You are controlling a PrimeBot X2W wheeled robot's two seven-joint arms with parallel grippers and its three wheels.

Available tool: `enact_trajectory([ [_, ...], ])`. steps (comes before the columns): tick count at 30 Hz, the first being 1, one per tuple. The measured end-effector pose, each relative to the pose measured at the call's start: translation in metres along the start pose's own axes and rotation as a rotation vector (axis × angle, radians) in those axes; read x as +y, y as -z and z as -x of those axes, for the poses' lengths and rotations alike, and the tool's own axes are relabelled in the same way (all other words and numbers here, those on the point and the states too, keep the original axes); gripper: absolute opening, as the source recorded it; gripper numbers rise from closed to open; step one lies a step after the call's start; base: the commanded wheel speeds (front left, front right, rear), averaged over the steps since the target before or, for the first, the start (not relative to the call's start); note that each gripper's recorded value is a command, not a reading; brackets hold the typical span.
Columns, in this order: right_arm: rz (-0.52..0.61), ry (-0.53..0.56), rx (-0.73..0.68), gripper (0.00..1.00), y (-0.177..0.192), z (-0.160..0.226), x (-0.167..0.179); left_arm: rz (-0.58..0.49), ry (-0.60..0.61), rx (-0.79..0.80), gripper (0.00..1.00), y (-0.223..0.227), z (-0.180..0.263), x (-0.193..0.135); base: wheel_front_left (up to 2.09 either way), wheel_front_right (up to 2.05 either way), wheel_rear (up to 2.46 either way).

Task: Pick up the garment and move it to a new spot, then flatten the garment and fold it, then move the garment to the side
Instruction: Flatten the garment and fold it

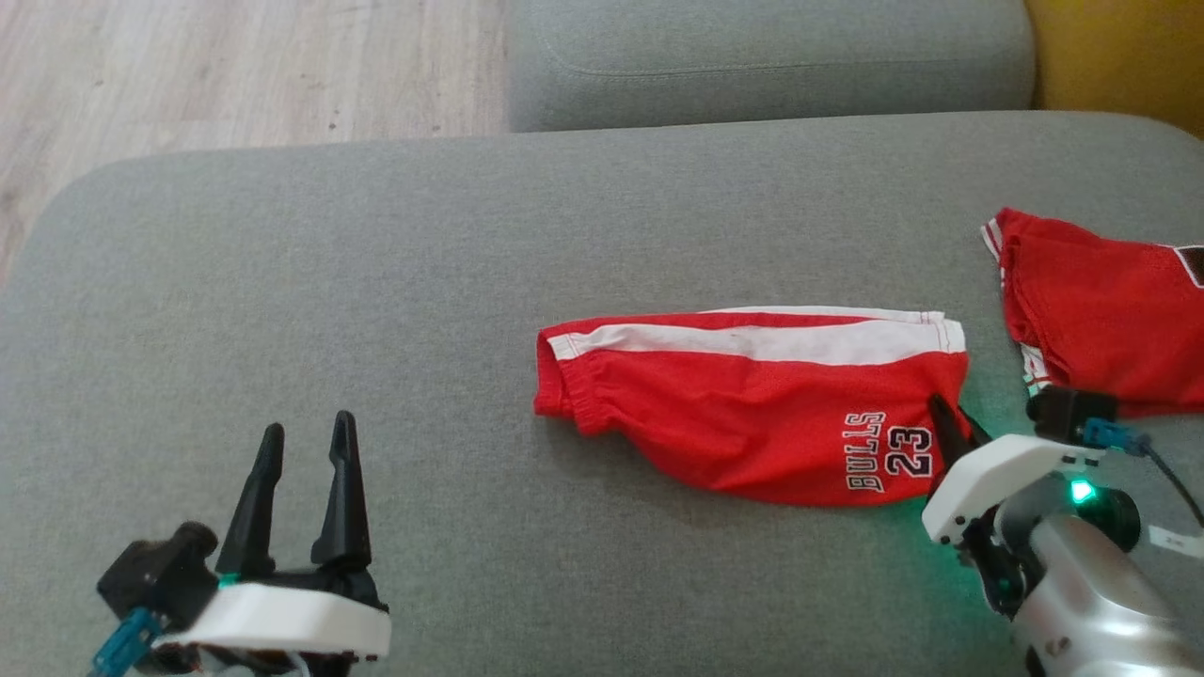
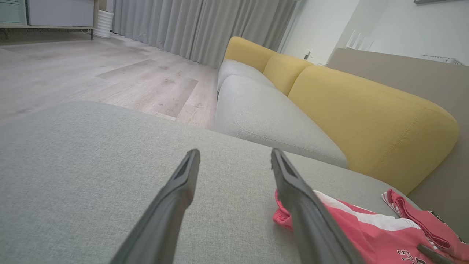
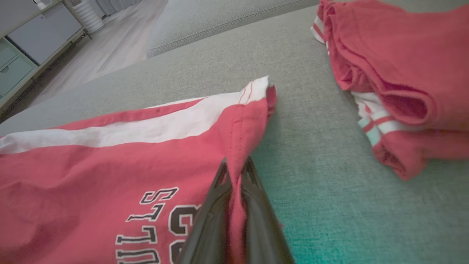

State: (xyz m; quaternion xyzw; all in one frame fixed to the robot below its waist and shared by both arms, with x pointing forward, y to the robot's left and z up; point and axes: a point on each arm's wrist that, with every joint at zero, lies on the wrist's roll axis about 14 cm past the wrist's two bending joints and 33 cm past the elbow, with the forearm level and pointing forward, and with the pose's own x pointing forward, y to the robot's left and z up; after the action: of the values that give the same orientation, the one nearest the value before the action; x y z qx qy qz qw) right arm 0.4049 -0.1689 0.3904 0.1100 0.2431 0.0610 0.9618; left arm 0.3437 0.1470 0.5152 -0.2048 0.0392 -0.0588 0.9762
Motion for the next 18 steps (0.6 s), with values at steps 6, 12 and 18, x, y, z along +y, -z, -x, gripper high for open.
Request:
enact_trajectory([
  [6, 0.0, -0.026, -0.037, 0.0, -0.014, -0.008, 0.012, 0.0, -0.016, -0.001, 1.0, 0.0, 0.003, 0.005, 0.0, 0.0, 0.0],
  [12, 0.052, -0.175, -0.084, 0.0, -0.047, -0.024, 0.076, 0.003, -0.055, -0.022, 1.0, -0.005, 0.012, 0.015, 0.0, 0.0, 0.0],
  [18, 0.129, -0.398, -0.046, 0.0, -0.053, -0.02, 0.171, 0.021, -0.084, -0.034, 1.0, -0.005, 0.021, 0.021, 0.0, 0.0, 0.0],
])
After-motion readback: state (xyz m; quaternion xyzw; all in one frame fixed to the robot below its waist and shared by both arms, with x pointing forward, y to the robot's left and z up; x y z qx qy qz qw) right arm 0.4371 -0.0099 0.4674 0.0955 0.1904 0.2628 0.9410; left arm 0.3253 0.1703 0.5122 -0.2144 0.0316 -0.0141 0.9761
